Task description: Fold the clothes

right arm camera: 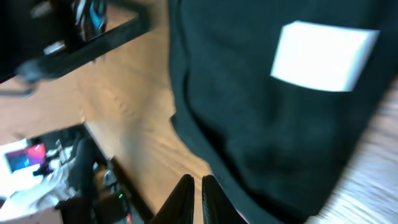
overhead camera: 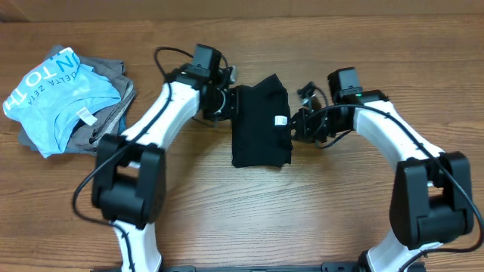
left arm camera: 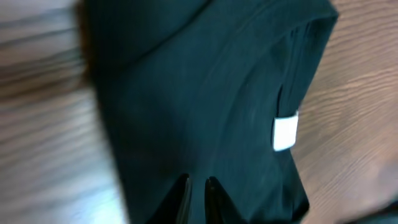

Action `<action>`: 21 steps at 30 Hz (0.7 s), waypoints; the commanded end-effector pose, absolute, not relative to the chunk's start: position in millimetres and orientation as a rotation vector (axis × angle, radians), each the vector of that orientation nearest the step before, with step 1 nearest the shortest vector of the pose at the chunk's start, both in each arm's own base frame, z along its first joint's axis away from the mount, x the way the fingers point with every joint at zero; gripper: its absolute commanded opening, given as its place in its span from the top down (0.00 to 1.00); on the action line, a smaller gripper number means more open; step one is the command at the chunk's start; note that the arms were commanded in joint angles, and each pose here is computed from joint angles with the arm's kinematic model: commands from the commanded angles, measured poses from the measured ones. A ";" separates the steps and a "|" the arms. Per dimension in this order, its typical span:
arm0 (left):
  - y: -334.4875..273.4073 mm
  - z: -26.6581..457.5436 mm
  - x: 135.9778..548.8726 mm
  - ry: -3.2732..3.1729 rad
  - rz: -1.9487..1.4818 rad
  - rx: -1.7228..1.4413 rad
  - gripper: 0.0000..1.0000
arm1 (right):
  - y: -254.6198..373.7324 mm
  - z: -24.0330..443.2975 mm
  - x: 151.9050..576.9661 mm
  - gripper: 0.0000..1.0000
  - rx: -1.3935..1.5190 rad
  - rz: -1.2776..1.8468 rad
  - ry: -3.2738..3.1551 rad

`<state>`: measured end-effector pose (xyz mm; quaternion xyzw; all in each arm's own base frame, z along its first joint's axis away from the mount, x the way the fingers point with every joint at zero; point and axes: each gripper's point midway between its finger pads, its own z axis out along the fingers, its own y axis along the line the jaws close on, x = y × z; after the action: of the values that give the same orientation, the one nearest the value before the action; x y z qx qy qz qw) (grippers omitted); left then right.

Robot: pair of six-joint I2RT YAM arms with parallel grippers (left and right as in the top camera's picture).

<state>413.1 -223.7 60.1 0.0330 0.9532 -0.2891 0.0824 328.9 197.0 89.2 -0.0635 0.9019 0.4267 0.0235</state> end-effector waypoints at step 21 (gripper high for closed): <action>-233.2 28.4 418.3 2.844 -1.176 0.048 0.73 | 241.4 -20.0 304.1 0.96 0.328 1.350 3.161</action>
<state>415.6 -243.6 28.4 0.0350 0.9261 -0.3733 0.0410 314.9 251.3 6.3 0.0265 0.8998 0.4221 -0.1074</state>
